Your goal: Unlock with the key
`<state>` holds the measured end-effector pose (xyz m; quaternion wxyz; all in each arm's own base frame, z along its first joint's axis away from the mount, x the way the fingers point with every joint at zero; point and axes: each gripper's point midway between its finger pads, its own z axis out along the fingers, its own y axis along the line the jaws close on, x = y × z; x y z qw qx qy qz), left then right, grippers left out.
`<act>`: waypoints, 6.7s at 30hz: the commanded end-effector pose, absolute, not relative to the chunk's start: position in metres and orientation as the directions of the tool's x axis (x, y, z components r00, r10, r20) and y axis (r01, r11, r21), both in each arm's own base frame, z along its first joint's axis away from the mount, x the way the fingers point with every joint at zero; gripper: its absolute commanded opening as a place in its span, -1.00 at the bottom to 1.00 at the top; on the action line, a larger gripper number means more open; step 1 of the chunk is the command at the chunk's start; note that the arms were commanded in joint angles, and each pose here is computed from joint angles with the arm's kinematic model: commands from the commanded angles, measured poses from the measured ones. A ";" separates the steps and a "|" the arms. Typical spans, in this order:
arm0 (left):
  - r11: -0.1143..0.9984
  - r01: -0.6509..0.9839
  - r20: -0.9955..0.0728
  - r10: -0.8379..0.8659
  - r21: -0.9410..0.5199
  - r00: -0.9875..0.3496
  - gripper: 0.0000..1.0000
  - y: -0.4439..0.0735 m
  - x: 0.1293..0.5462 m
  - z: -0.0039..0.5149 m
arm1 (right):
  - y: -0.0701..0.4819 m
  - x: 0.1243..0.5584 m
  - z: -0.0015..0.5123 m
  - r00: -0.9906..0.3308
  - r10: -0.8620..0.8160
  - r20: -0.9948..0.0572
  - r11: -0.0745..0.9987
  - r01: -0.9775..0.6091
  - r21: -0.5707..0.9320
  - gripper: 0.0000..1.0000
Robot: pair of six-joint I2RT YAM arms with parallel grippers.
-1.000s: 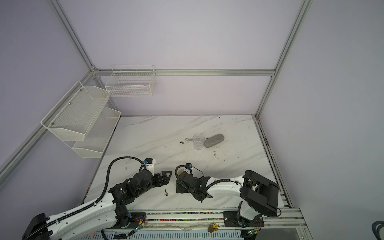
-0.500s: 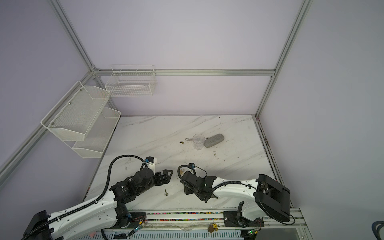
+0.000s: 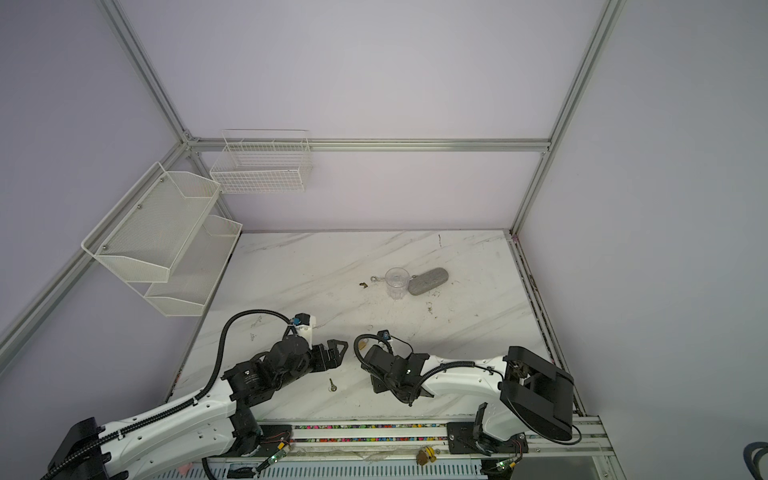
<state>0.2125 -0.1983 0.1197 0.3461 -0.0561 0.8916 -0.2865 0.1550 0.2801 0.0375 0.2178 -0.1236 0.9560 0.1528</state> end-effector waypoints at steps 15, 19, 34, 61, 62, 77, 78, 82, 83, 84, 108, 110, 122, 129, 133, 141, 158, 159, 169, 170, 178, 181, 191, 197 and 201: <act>0.764 0.146 -0.598 -0.355 -0.629 -0.719 1.00 -0.219 0.224 0.166 | 0.267 0.152 0.019 -0.882 -0.187 -0.433 0.939 -0.289 0.184 -0.51; 0.762 0.144 -0.595 -0.357 -0.631 -0.720 1.00 -0.219 0.224 0.165 | 0.268 0.151 0.016 -0.885 -0.187 -0.427 0.939 -0.289 0.188 -0.56; 0.756 0.147 -0.594 -0.362 -0.638 -0.719 1.00 -0.219 0.224 0.165 | 0.273 0.155 0.025 -0.870 -0.185 -0.456 0.933 -0.302 0.198 -0.90; 0.648 0.323 -0.682 -0.431 -0.689 -0.591 0.99 -0.211 0.218 0.279 | 0.337 0.176 0.222 -0.403 -0.266 -0.876 0.623 -0.765 0.163 -1.00; 0.645 0.331 -0.684 -0.427 -0.689 -0.591 1.00 -0.212 0.217 0.284 | 0.338 0.178 0.224 -0.377 -0.274 -0.885 0.622 -0.771 0.136 -1.00; 0.668 0.370 -0.698 -0.321 -0.646 -0.640 0.34 -0.228 0.215 0.302 | 0.361 0.181 0.233 -0.225 -0.323 -0.919 0.539 -0.842 0.017 -1.00; 0.673 0.364 -0.695 -0.315 -0.644 -0.646 0.27 -0.229 0.217 0.301 | 0.361 0.180 0.234 -0.225 -0.318 -0.921 0.540 -0.841 0.019 -1.00; 0.678 0.359 -0.681 -0.290 -0.642 -0.672 0.06 -0.239 0.220 0.296 | 0.358 0.180 0.236 -0.226 -0.302 -0.926 0.545 -0.838 0.027 -1.00; 0.678 0.359 -0.680 -0.284 -0.641 -0.676 0.03 -0.241 0.221 0.295 | 0.358 0.180 0.237 -0.225 -0.298 -0.928 0.545 -0.838 0.029 -1.00; 0.680 0.359 -0.679 -0.279 -0.639 -0.679 -0.02 -0.243 0.222 0.295 | 0.358 0.179 0.238 -0.223 -0.295 -0.929 0.543 -0.839 0.029 -1.00; 0.704 0.307 -0.639 -0.268 -0.641 -0.721 -1.00 -0.253 0.240 0.277 | 0.351 0.183 0.237 -0.227 -0.290 -0.930 0.572 -0.820 0.022 -0.90; 0.703 0.307 -0.642 -0.273 -0.641 -0.716 -1.00 -0.251 0.242 0.278 | 0.349 0.184 0.240 -0.238 -0.272 -0.932 0.585 -0.810 0.036 -0.60; 0.543 0.561 -0.780 -0.408 -0.625 -0.474 -1.00 -0.246 0.266 0.338 | 0.321 0.188 0.297 -0.443 0.013 -0.896 0.432 -0.806 0.405 0.18; 0.427 0.689 -0.799 -0.451 -0.585 -0.398 -1.00 -0.261 0.262 0.363 | 0.289 0.203 0.351 -0.575 0.222 -0.788 0.199 -0.764 0.614 0.05; 0.383 0.719 -0.796 -0.457 -0.579 -0.398 -1.00 -0.268 0.261 0.367 | 0.294 0.201 0.371 -0.610 0.265 -0.747 0.084 -0.757 0.648 -0.07; 0.345 0.748 -0.790 -0.484 -0.567 -0.376 -1.00 -0.269 0.258 0.372 | 0.305 0.207 0.368 -0.654 0.263 -0.709 0.017 -0.732 0.681 -0.27; 0.302 0.771 -0.785 -0.490 -0.560 -0.378 -1.00 -0.273 0.254 0.377 | 0.314 0.216 0.368 -0.678 0.273 -0.683 -0.022 -0.714 0.700 -0.46; 0.301 0.773 -0.785 -0.492 -0.559 -0.376 -1.00 -0.273 0.254 0.378 | 0.314 0.216 0.368 -0.676 0.275 -0.683 -0.023 -0.715 0.699 -0.47; 0.291 0.779 -0.785 -0.493 -0.556 -0.376 -1.00 -0.274 0.253 0.380 | 0.318 0.220 0.365 -0.688 0.272 -0.673 -0.036 -0.706 0.708 -0.48; 0.288 0.781 -0.785 -0.493 -0.554 -0.375 -1.00 -0.274 0.253 0.381 | 0.318 0.221 0.364 -0.690 0.272 -0.670 -0.034 -0.703 0.710 -0.48; 0.303 0.774 -0.784 -0.499 -0.556 -0.369 -1.00 -0.272 0.254 0.379 | 0.314 0.227 0.366 -0.691 0.311 -0.653 -0.001 -0.687 0.727 -0.40; 0.311 0.770 -0.785 -0.500 -0.557 -0.366 -1.00 -0.271 0.255 0.379 | 0.313 0.231 0.363 -0.686 0.313 -0.656 0.040 -0.681 0.731 -0.38; 0.311 0.772 -0.788 -0.496 -0.554 -0.366 -1.00 -0.273 0.257 0.380 | 0.317 0.233 0.366 -0.687 0.300 -0.662 0.037 -0.685 0.728 -0.31; 0.311 0.771 -0.786 -0.500 -0.555 -0.364 -1.00 -0.273 0.258 0.381 | 0.319 0.229 0.369 -0.695 0.289 -0.658 -0.001 -0.688 0.726 -0.39; 0.313 0.770 -0.785 -0.502 -0.556 -0.363 -1.00 -0.274 0.259 0.380 | 0.320 0.226 0.368 -0.704 0.285 -0.651 -0.030 -0.685 0.728 -0.44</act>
